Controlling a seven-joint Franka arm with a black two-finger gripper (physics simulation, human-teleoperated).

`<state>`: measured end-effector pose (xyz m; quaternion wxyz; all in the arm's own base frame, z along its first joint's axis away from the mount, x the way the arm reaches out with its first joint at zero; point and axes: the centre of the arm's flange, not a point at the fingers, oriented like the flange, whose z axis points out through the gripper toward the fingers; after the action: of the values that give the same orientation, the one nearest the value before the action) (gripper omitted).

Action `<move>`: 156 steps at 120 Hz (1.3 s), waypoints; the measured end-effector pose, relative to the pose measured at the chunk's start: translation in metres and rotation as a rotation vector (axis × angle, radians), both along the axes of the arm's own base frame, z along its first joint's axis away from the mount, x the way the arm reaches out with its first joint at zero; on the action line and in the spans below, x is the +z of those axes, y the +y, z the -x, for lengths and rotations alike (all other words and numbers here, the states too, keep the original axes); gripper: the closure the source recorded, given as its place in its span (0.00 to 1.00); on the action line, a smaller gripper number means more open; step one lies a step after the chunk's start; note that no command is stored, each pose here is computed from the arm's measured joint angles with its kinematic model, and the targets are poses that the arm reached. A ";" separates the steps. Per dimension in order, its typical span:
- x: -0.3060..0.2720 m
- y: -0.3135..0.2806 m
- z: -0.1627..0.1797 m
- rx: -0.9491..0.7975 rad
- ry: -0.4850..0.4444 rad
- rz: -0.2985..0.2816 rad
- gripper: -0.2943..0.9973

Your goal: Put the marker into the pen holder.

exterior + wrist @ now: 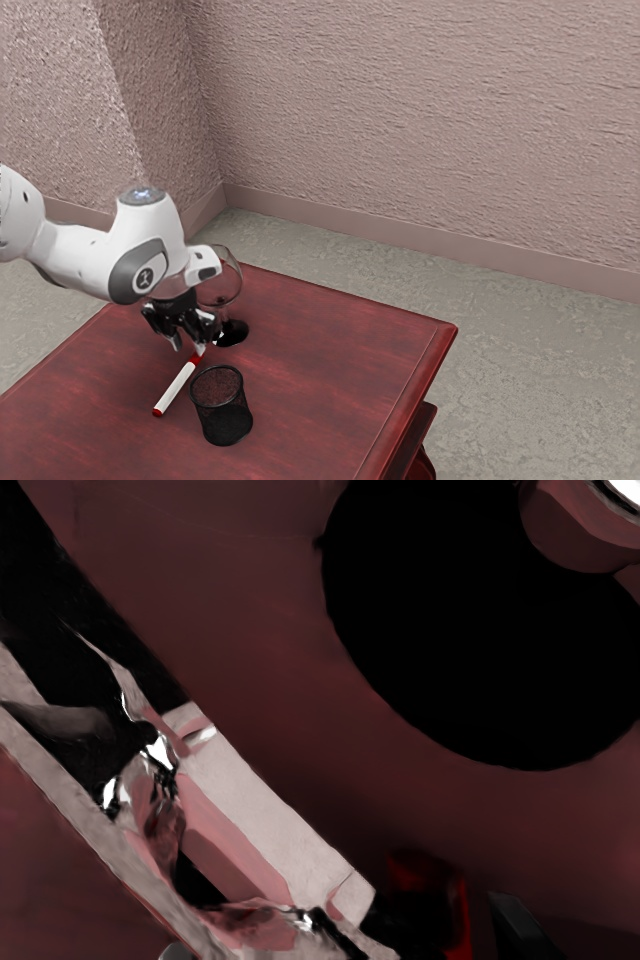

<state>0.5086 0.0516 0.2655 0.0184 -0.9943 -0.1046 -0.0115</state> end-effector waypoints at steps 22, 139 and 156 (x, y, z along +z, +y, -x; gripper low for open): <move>-0.002 -0.012 -0.001 -0.020 -0.009 0.000 0.56; -0.017 -0.018 0.034 -0.016 0.064 0.005 0.75; -0.019 -0.019 0.034 -0.015 0.068 0.003 0.78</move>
<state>0.4746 0.0327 0.2466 0.0205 -0.9949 -0.0962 0.0223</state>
